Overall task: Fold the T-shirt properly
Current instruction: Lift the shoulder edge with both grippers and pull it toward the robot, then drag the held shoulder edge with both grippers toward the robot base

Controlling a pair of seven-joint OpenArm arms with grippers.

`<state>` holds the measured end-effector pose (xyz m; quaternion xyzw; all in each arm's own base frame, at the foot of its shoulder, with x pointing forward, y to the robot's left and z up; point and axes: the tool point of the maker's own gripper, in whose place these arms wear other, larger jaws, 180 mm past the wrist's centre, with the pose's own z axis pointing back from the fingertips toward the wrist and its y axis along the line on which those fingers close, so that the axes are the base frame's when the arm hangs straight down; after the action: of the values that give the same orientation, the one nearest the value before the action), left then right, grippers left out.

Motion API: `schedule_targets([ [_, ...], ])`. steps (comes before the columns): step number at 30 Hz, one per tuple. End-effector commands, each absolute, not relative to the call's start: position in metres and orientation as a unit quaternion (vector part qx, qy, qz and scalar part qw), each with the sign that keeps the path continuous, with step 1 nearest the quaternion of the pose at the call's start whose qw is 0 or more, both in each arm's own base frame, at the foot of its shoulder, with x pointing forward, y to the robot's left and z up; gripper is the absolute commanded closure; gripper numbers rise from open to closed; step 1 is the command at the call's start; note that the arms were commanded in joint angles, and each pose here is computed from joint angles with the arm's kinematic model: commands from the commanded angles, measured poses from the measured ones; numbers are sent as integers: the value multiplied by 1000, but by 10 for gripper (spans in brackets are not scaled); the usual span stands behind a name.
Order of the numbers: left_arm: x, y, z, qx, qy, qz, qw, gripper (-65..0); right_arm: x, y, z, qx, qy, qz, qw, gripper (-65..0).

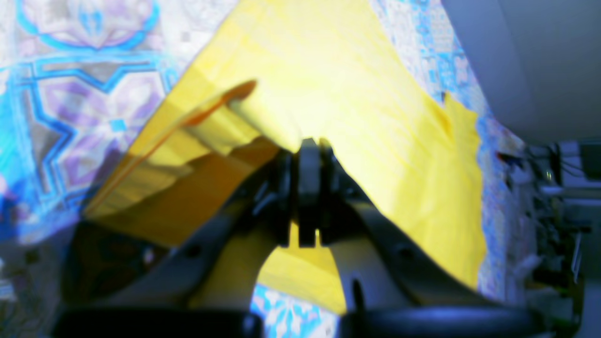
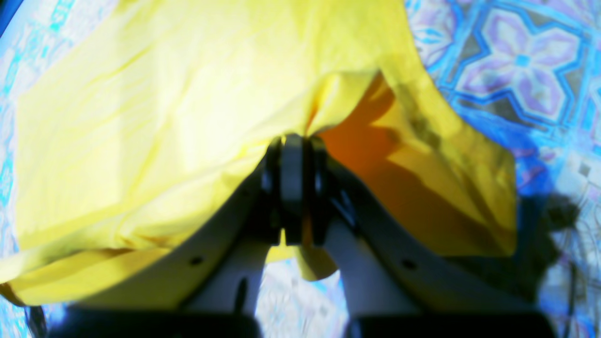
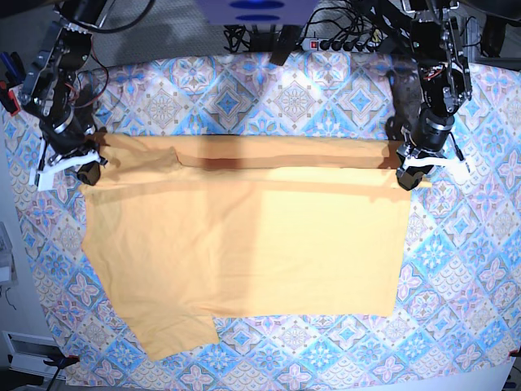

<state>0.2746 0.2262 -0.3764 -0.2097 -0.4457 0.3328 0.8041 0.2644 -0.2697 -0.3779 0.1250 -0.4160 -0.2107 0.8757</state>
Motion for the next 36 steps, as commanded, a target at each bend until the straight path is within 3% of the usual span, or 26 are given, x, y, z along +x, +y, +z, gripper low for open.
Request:
schedule_targets([
  [1,286,232,-369,-206,-463,327,798,0,277,-278,-369,119,-436,-209,867,0],
  [11,325,246,-403,-209,-438,374,791,0,326,-264,-404,144,-401,-220,878,-2],
  [17,326,249,-428,-206,-408,397,796,0,352,-245,-411,153,-425,-206,868,-19],
  [19,324,249,-433,-205,-401,400,798,-40,355,-240,-410,154,-431,-198,867,-59],
  [24,319,249,-436,-203,-395,400,801,-280,355,-236,-410,155,-431,-193,868,-144],
  [27,319,249,-436,-205,-396,401,800,-383,355,-239,-402,151,-441,-190,864,-164],
  [29,313,249,-439,-203,-392,401,803,-413,346,-247,-400,139,-442,-182,867,-173],
  [36,277,238,-419,-230,-400,398,792,-414,291,-264,-393,95,-439,-149,881,-191],
])
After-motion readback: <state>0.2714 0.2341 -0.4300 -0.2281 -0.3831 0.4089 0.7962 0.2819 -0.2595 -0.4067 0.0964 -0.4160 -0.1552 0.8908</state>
